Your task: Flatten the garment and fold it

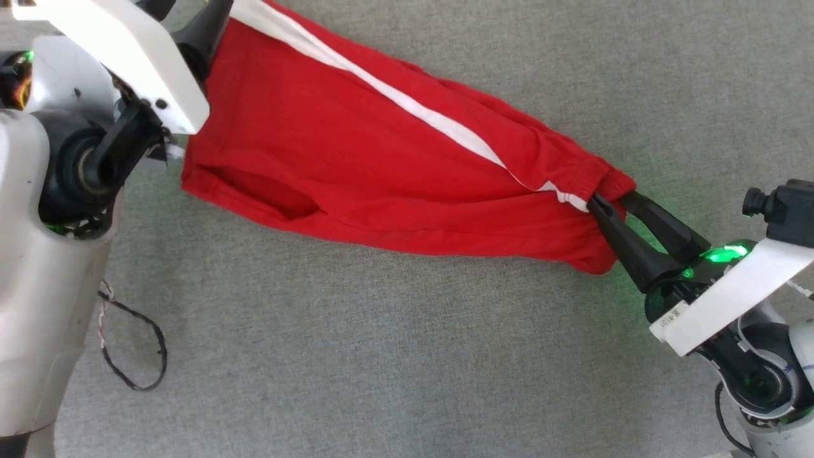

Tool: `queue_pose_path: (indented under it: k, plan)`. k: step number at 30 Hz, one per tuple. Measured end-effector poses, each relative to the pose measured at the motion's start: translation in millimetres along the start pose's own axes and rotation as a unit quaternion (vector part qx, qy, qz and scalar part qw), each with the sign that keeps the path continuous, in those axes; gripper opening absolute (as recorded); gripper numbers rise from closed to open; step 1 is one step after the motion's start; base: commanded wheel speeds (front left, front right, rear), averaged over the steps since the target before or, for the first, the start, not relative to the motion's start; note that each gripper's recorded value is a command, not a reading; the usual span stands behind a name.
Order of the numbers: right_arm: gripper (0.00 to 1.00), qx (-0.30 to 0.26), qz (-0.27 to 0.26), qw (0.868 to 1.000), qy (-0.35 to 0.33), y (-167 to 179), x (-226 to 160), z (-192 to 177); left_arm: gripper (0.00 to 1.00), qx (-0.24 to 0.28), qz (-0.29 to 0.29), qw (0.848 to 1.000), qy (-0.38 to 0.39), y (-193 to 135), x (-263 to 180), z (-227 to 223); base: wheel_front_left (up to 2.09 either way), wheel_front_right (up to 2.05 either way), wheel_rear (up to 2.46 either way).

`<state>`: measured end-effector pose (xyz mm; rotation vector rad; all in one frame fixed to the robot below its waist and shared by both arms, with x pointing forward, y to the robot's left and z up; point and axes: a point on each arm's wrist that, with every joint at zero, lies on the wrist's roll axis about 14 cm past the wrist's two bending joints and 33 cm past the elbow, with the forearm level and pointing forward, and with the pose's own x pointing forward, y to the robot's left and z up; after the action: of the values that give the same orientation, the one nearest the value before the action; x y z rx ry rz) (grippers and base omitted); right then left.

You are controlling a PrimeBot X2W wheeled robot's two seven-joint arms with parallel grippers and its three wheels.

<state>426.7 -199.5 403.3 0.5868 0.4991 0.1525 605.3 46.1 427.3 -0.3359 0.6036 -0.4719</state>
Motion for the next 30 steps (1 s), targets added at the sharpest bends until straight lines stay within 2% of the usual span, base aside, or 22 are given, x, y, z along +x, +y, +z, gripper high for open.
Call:
queue_pose_path:
  k: [13, 19, 22, 24, 27, 30]
  plan:
    - [1.00, -0.001, 0.001, 0.999, 0.035, 12, -37, -6, 1.00, -0.033, 0.006, 0.999, -0.043, -8, -42, 12, 0.00, 0.00, 0.00]
    - [1.00, -0.001, 0.003, 1.000, 0.030, 22, -61, -3, 1.00, -0.029, 0.000, 0.996, -0.085, -20, -72, 21, 0.00, 0.00, 0.00]
    - [1.00, -0.009, 0.000, 1.000, -0.003, 25, -73, 9, 1.00, -0.006, 0.003, 0.993, -0.122, -26, -90, 31, 0.00, 0.00, 0.00]
    - [1.00, -0.036, -0.010, 0.998, -0.041, 26, -80, 26, 1.00, 0.023, 0.006, 0.988, -0.155, -30, -104, 39, 0.00, 0.00, 0.00]
    - [1.00, -0.093, -0.037, 0.989, -0.107, 24, -92, 52, 1.00, 0.057, 0.013, 0.976, -0.209, -38, -127, 49, 0.00, 0.00, 0.00]
    - [1.00, -0.145, -0.058, 0.977, -0.145, 26, -99, 63, 1.00, 0.091, 0.032, 0.961, -0.260, -40, -149, 54, 0.00, 0.00, 0.00]
